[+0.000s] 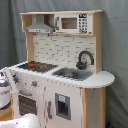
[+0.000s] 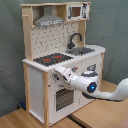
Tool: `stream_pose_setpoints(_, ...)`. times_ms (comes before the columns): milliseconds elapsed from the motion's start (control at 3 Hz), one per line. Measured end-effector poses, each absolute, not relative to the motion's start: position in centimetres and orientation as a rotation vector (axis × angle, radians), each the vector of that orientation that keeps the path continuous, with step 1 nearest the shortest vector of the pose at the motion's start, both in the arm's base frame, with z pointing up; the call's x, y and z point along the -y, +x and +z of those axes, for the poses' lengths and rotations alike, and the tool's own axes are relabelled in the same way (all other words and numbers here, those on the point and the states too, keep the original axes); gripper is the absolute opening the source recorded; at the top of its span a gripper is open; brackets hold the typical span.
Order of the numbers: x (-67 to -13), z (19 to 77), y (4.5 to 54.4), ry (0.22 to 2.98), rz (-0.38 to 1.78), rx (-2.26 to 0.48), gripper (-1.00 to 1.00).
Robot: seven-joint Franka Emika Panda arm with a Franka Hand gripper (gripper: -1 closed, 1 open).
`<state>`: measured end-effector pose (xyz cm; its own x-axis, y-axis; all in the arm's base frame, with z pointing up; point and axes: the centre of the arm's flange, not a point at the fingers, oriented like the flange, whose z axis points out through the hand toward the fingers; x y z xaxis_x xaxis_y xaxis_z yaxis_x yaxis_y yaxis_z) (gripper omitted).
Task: Play with the kitchen
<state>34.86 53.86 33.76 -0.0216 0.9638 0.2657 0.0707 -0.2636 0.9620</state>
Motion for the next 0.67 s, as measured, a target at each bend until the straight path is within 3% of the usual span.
stream_pose_setpoints(667, -53.87, 33.76, 34.85, 1.575, 1.517, -1.037, -1.00)
